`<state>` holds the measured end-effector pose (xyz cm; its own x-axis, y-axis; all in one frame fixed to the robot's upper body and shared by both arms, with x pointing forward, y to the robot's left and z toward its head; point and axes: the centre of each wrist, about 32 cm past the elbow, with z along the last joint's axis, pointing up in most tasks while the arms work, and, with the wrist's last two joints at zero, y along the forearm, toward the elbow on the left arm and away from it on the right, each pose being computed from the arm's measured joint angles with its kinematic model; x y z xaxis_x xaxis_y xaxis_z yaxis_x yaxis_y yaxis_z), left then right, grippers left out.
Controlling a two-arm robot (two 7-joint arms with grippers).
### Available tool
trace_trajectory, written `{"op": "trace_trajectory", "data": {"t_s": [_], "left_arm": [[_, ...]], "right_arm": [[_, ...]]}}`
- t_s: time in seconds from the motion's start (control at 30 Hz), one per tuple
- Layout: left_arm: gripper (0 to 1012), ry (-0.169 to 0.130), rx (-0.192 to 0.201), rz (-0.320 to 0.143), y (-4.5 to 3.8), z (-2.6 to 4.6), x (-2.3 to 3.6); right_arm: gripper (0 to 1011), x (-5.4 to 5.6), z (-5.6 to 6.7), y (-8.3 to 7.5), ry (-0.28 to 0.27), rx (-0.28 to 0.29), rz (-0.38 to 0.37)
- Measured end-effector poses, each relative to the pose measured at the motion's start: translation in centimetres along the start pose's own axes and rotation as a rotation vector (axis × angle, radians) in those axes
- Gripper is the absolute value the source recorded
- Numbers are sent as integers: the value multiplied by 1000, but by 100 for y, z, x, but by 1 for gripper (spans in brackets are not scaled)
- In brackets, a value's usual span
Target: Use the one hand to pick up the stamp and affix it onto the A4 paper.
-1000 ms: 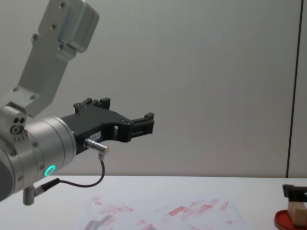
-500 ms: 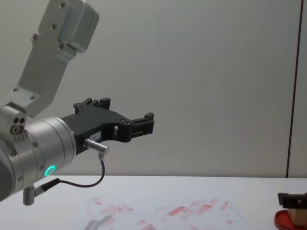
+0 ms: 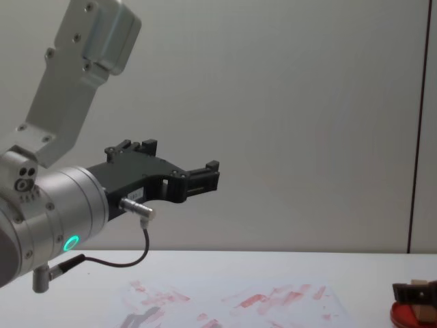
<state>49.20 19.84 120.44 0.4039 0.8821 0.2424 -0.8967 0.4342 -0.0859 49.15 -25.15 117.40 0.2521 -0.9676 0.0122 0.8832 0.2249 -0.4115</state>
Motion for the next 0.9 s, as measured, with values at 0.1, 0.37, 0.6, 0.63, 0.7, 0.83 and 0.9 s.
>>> {"op": "trace_trajectory", "data": {"t_s": [0.1, 0.37, 0.6, 0.63, 0.7, 0.83, 0.9], "left_arm": [[1003, 0, 0, 0, 0, 0, 0], [1003, 0, 0, 0, 0, 0, 0], [1002, 0, 0, 0, 0, 0, 0], [1003, 0, 0, 0, 0, 0, 0], [1002, 0, 0, 0, 0, 0, 0], [1002, 0, 0, 0, 0, 0, 0], [1002, 0, 0, 0, 0, 0, 0]], "right_arm": [[1001, -5, 1, 16, 0, -7, -1], [1001, -12, -4, 31, -1, -11, -3], [1001, -16, -25, 39, 3, -17, -3], [1001, -17, -27, 41, 4, -17, -3], [1001, -18, -38, 47, 6, -21, -3], [1001, -21, -55, 61, 9, -27, -3], [1001, -22, -62, 73, 12, -30, -2]]}}
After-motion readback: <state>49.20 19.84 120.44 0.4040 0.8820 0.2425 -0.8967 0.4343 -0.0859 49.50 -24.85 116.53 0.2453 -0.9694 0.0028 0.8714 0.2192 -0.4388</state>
